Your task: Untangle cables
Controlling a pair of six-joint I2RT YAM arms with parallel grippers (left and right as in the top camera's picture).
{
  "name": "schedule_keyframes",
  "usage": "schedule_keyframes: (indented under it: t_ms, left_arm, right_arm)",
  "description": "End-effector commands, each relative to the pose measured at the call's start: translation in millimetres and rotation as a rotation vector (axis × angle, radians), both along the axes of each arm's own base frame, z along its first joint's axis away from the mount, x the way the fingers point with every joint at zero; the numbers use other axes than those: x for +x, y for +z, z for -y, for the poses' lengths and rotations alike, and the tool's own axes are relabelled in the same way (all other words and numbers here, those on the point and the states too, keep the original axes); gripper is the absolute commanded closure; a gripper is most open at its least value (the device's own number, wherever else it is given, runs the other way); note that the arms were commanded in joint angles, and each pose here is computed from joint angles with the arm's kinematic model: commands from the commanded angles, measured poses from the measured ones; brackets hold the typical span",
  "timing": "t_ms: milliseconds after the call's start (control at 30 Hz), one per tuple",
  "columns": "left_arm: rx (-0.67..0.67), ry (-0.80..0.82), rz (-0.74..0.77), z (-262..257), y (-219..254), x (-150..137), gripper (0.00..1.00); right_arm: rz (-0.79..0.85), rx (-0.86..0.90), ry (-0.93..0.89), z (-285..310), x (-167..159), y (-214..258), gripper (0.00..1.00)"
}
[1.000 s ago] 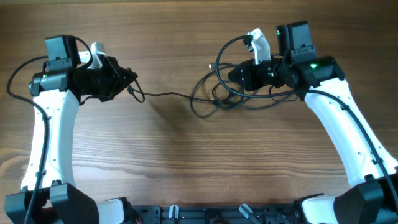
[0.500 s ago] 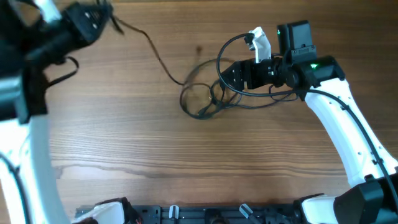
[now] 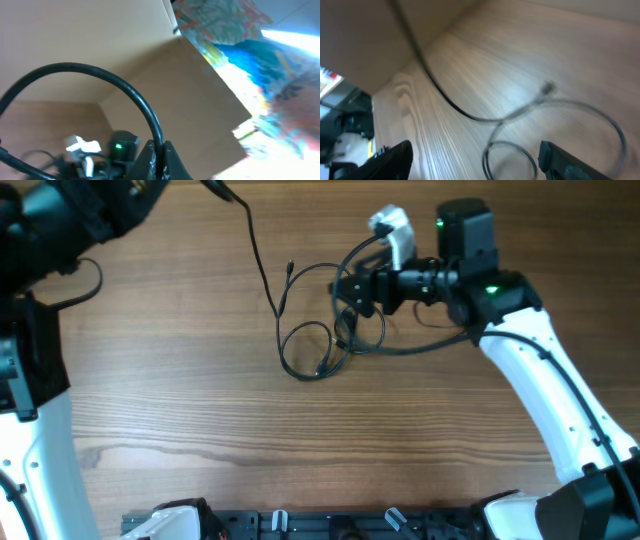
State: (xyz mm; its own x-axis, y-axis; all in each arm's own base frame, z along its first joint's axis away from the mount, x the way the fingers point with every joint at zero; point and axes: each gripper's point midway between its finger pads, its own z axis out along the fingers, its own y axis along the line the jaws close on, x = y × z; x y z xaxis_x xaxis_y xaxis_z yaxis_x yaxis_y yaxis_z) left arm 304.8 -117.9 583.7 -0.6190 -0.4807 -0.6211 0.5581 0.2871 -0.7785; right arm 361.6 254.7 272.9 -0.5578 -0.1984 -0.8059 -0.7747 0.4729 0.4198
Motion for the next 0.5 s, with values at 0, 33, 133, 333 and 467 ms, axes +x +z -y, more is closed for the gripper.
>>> schedule_keyframes:
  t_ms: [0,33,133,333,467]
  left_arm:
    - [-0.048,-0.122,-0.1,22,0,-17,0.96]
    - [-0.054,-0.139,-0.121,27,-2,-19,0.96]
    - [-0.07,-0.17,-0.17,36,-4,-23,0.96]
    - [-0.091,-0.197,-0.213,42,-4,-26,0.96]
    - [-0.088,-0.208,-0.214,43,-5,-28,0.96]
  right_arm:
    - [0.137,0.067,0.151,-35,-21,28,0.15]
    - [0.175,0.082,0.168,-43,-22,35,0.15]
    - [0.261,0.1,0.165,-52,-18,48,0.15]
    - [0.357,0.107,0.09,-53,2,61,0.16]
    - [0.314,0.103,0.071,-60,16,41,0.19]
